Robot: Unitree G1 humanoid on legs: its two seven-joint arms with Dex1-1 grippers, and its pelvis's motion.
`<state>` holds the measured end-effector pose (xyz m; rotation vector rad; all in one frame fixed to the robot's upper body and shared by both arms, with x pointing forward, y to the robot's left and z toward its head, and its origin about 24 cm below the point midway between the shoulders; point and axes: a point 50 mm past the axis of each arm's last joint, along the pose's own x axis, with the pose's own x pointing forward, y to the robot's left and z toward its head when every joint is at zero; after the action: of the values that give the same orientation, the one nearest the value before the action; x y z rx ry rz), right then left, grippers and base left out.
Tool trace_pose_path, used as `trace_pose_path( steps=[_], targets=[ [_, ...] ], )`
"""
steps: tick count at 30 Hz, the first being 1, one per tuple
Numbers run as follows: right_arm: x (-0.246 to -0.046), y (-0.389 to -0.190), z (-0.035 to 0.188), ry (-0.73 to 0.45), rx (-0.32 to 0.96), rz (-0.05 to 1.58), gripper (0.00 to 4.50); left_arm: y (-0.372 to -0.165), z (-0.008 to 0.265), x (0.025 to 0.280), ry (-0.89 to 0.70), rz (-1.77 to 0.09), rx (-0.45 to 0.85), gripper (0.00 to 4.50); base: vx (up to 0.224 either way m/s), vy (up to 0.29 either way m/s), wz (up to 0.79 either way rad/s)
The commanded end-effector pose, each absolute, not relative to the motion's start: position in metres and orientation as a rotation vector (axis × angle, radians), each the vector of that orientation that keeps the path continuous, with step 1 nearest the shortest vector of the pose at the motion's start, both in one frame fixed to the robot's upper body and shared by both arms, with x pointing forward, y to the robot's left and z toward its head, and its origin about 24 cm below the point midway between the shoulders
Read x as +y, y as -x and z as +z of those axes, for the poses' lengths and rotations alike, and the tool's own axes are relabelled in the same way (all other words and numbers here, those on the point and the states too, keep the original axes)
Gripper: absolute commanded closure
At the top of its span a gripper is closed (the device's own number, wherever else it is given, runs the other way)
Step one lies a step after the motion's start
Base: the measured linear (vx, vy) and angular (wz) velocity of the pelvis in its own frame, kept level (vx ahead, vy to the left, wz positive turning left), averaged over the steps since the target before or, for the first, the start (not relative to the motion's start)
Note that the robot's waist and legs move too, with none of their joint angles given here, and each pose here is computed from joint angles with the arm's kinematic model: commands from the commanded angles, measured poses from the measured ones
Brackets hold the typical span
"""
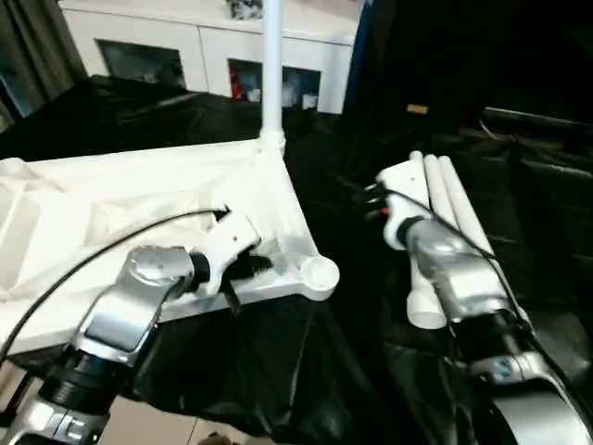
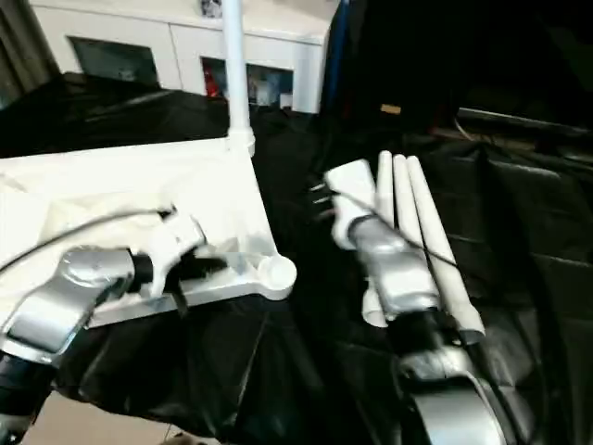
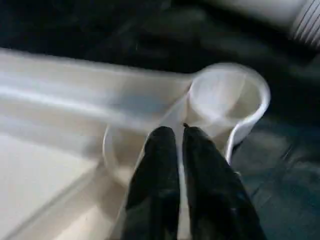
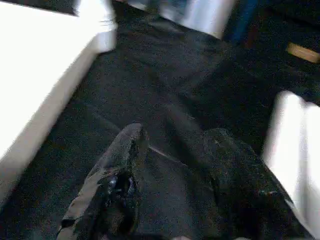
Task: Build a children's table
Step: Rotate table base, then pick table leg
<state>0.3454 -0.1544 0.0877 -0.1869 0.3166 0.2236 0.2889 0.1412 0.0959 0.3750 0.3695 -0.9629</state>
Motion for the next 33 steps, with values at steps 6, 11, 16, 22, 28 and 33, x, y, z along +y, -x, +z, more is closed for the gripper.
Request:
trace_pose_path(
  steps=[6,11,16,22,28,33],
  targets=[
    [-0.176,-0.329,0.092,0.185,0.485,0.062,1.57,-0.285,0.115,0.125,-0.297,-1.017,0.293,3.59,0.000,0.000,0.00],
    [-0.174,-0.322,0.086,0.139,0.561,0.063,1.14,-0.284,0.116,0.120,-0.297,-1.042,0.295,3.17,0.000,0.000,0.00],
    [-0.174,-0.315,0.076,0.159,0.698,0.052,0.94,-0.278,0.116,0.117,-0.305,-1.077,0.318,2.99,0.000,0.000,0.00],
    [-0.172,-0.310,0.068,0.088,0.796,0.060,0.94,-0.274,0.115,0.117,-0.304,-1.105,0.348,2.99,0.000,0.000,0.00],
    [-0.176,-0.307,0.062,-0.011,0.865,0.042,1.30,-0.273,0.120,0.119,-0.308,-1.128,0.372,2.94,0.000,0.000,0.00],
    [-0.180,-0.307,0.060,-0.055,0.889,0.033,1.67,-0.271,0.123,0.117,-0.314,-1.148,0.378,2.94,0.000,0.000,0.00]
  ],
)
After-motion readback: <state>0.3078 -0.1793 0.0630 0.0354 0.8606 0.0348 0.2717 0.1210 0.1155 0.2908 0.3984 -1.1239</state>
